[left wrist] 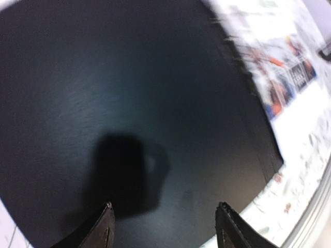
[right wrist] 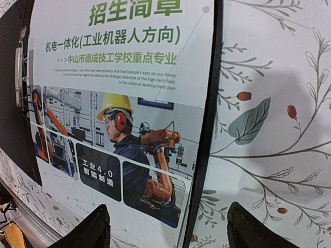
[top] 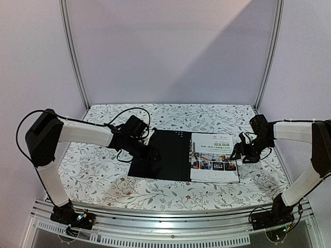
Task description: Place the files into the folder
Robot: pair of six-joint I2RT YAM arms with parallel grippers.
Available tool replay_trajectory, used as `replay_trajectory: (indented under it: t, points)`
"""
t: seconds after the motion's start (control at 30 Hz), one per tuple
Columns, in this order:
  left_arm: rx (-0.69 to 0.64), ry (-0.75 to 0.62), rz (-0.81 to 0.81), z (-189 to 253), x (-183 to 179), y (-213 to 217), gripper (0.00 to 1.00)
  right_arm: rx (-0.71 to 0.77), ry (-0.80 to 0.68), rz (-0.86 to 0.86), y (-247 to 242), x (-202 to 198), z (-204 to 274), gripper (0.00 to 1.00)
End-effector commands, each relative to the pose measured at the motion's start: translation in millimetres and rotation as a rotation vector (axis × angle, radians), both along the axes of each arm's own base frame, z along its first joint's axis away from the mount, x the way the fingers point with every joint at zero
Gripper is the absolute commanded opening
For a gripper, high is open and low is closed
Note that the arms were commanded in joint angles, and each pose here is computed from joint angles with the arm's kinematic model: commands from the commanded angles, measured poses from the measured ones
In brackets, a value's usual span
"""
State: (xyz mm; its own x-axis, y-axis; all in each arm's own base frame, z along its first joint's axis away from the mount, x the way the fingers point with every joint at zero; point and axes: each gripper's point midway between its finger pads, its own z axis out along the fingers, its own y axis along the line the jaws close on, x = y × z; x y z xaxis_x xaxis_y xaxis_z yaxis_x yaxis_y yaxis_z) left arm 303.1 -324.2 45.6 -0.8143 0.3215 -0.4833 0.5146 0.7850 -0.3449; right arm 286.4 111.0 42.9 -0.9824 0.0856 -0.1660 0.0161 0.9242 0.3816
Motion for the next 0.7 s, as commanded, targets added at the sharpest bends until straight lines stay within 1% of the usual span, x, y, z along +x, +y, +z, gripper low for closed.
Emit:
replay_trajectory:
  t: [0.0, 0.03, 0.13, 0.23, 0.33, 0.53, 0.67]
  points:
    - [0.094, -0.252, -0.195, 45.0, -16.3, -21.2, 0.68, 0.025, -0.015, 0.004, 7.3, 12.3, -7.9, 0.77]
    - [0.108, -0.289, -0.245, 47.6, -26.4, -27.9, 0.68, 0.032, -0.021, 0.002, 8.6, 17.5, -8.1, 0.77]
    - [0.123, -0.383, -0.278, 57.5, -39.5, -36.9, 0.66, 0.053, -0.032, -0.002, 15.3, 35.0, -12.6, 0.77]
    - [0.081, -0.481, -0.328, 76.5, -56.1, -48.8, 0.66, 0.095, -0.031, -0.009, 27.3, 50.1, -17.3, 0.77]
    - [0.067, -0.538, -0.388, 88.4, -71.3, -61.3, 0.66, 0.113, -0.034, 0.008, 41.5, 61.8, -19.6, 0.77]
    - [0.201, -0.672, -0.508, 83.9, -87.0, -76.4, 0.66, 0.132, 0.001, 0.064, 72.4, 71.0, -32.4, 0.77]
    - [0.295, -0.765, -0.607, 74.7, -100.2, -97.9, 0.67, 0.110, -0.009, 0.066, 71.4, 74.6, -32.1, 0.77]
